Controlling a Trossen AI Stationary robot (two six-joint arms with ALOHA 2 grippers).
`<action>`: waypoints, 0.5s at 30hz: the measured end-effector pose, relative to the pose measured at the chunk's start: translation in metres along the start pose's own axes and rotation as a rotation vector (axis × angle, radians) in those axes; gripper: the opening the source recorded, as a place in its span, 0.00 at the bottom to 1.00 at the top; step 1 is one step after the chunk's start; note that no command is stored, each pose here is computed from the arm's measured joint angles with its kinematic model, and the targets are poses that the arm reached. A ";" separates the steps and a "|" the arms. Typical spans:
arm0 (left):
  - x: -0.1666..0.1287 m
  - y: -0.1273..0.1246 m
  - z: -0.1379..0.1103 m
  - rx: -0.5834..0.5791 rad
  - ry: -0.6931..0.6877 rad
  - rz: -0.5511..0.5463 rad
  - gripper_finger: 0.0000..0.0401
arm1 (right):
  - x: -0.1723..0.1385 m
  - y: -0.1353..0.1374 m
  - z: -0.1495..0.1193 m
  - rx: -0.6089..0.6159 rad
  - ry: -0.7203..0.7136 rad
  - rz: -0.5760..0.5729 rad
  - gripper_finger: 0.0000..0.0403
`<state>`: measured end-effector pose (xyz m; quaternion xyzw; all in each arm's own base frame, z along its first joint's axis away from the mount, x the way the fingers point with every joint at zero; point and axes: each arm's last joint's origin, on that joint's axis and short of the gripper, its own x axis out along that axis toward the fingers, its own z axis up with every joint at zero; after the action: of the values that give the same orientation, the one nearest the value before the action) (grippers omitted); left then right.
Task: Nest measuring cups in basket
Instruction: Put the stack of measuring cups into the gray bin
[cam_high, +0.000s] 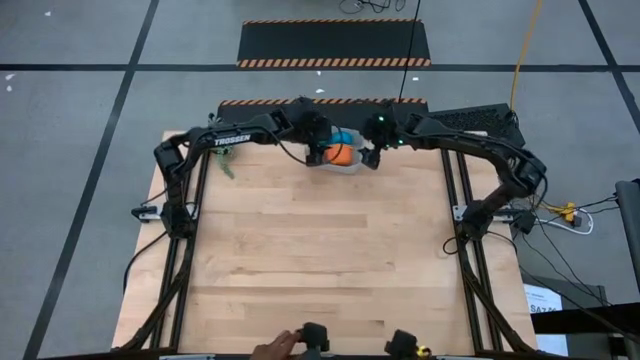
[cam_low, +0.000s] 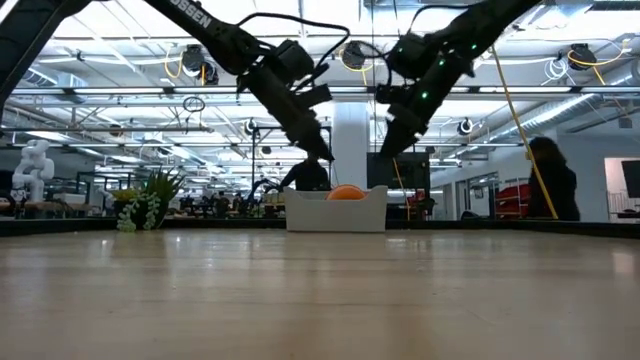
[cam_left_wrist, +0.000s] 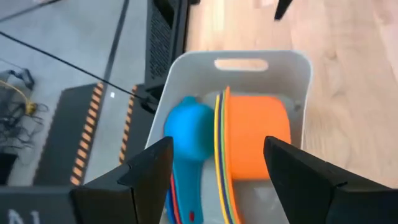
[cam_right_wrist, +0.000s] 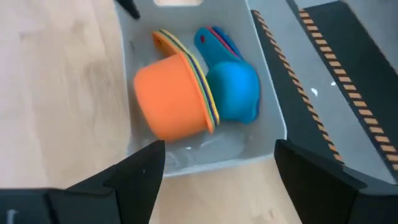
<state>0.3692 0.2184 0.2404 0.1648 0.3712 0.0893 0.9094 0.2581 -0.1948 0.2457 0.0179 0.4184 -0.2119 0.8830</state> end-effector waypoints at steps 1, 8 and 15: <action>0.000 -0.002 0.002 0.005 -0.001 0.008 0.63 | -0.004 0.002 -0.002 0.011 -0.011 -0.001 0.74; 0.001 -0.006 0.010 0.011 -0.014 0.042 0.63 | -0.020 0.011 -0.028 0.005 -0.118 -0.029 0.74; -0.001 -0.001 0.000 -0.002 0.020 -0.005 0.63 | -0.035 0.013 -0.033 0.006 -0.214 -0.054 0.74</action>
<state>0.3687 0.2174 0.2405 0.1620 0.3807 0.0889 0.9060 0.2197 -0.1633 0.2487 -0.0136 0.3216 -0.2378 0.9164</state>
